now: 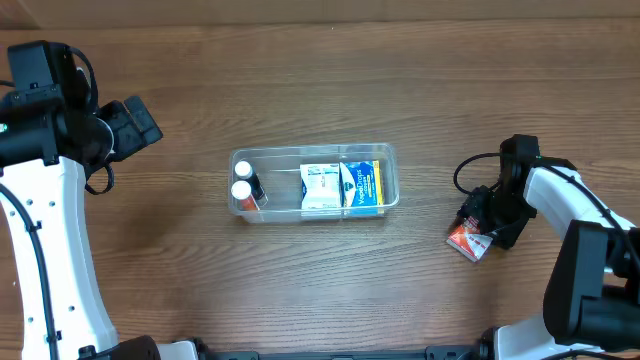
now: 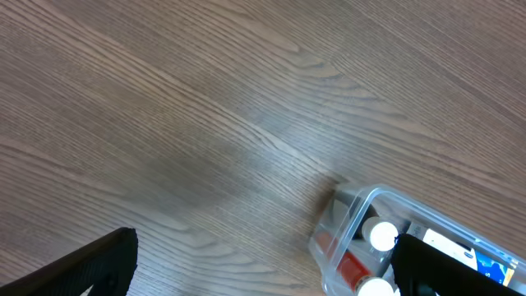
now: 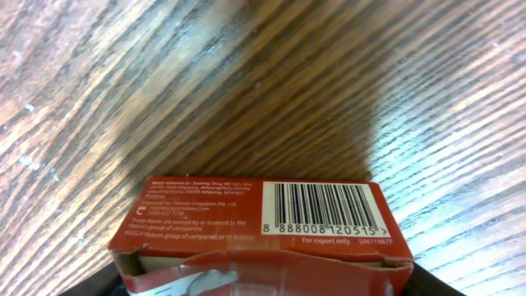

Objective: Pack container

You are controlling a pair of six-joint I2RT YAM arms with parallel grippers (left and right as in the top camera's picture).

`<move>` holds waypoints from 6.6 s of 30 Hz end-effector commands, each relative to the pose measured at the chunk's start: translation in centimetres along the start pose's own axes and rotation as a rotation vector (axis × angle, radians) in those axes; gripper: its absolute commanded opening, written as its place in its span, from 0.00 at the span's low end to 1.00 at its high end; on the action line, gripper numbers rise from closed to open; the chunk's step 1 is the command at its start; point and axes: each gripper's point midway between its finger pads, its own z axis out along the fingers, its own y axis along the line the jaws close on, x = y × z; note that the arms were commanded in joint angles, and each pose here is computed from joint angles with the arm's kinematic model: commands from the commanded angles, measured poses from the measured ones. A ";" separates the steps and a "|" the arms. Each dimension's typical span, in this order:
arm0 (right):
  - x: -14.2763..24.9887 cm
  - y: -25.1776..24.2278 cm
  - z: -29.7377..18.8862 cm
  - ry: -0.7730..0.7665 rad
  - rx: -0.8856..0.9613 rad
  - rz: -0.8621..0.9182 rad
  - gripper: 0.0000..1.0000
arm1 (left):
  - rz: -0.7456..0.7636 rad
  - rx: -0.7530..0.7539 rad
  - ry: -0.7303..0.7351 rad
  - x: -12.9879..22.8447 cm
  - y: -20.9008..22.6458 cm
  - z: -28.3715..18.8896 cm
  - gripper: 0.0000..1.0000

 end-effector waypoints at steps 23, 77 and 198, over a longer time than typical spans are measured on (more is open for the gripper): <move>1.7 21.3 -22.5 -0.473 -0.335 -0.692 0.62 | 0.025 0.011 -0.016 -0.3 -0.2 -0.6 1.00; -3.0 21.5 -23.0 -0.581 -0.303 -0.570 1.00 | 0.473 0.177 -0.098 0.9 -9.2 -1.2 1.00; 7.0 4.9 -16.3 -1.576 -0.507 -0.819 1.00 | 0.448 0.264 -0.315 12.9 -2.1 -4.3 1.00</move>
